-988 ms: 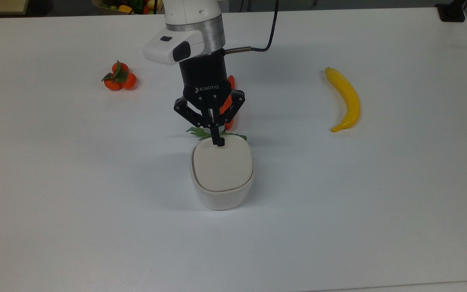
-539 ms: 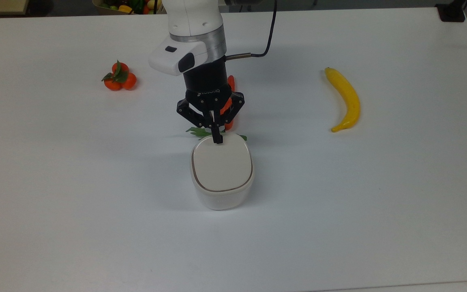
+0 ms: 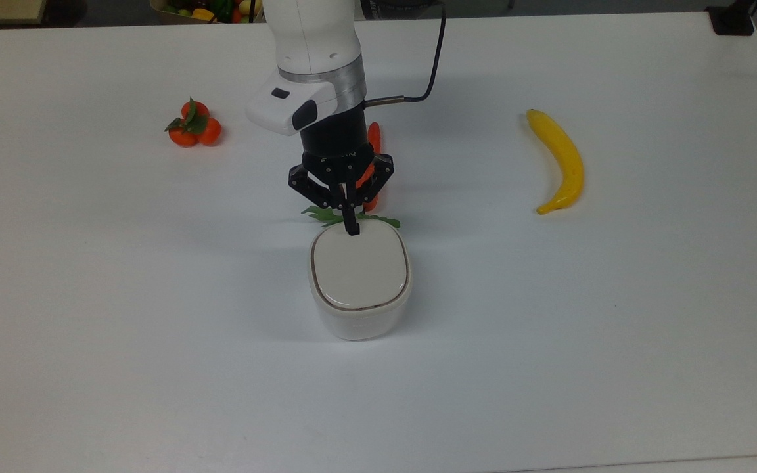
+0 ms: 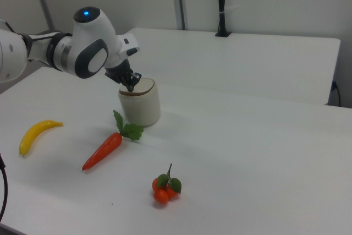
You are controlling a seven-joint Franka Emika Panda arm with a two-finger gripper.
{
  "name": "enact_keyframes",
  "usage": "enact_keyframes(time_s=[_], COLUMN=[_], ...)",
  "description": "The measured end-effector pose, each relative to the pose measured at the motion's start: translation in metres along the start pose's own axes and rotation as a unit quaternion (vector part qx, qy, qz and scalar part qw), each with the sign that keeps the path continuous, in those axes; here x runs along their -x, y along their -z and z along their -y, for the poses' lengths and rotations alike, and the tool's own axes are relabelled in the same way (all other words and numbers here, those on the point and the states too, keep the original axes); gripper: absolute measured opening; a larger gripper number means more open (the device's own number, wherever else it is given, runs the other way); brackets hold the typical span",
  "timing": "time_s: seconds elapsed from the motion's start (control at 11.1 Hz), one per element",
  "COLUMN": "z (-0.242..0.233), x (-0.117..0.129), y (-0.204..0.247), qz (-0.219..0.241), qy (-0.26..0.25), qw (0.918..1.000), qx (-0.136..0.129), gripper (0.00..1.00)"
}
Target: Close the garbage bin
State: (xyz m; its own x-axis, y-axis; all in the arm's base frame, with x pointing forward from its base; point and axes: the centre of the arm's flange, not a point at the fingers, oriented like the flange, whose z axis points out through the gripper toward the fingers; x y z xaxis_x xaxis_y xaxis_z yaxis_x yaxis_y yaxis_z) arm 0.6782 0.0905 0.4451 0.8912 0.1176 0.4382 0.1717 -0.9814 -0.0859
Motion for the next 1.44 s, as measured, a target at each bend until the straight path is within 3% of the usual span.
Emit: enact_keyframes(time_s=[1.44], z=[-0.001], x=[-0.001], y=[-0.015], qz=[-0.02], qy=[0.018], qw=[0.9996], qx=[0.007], gripper=[0.0])
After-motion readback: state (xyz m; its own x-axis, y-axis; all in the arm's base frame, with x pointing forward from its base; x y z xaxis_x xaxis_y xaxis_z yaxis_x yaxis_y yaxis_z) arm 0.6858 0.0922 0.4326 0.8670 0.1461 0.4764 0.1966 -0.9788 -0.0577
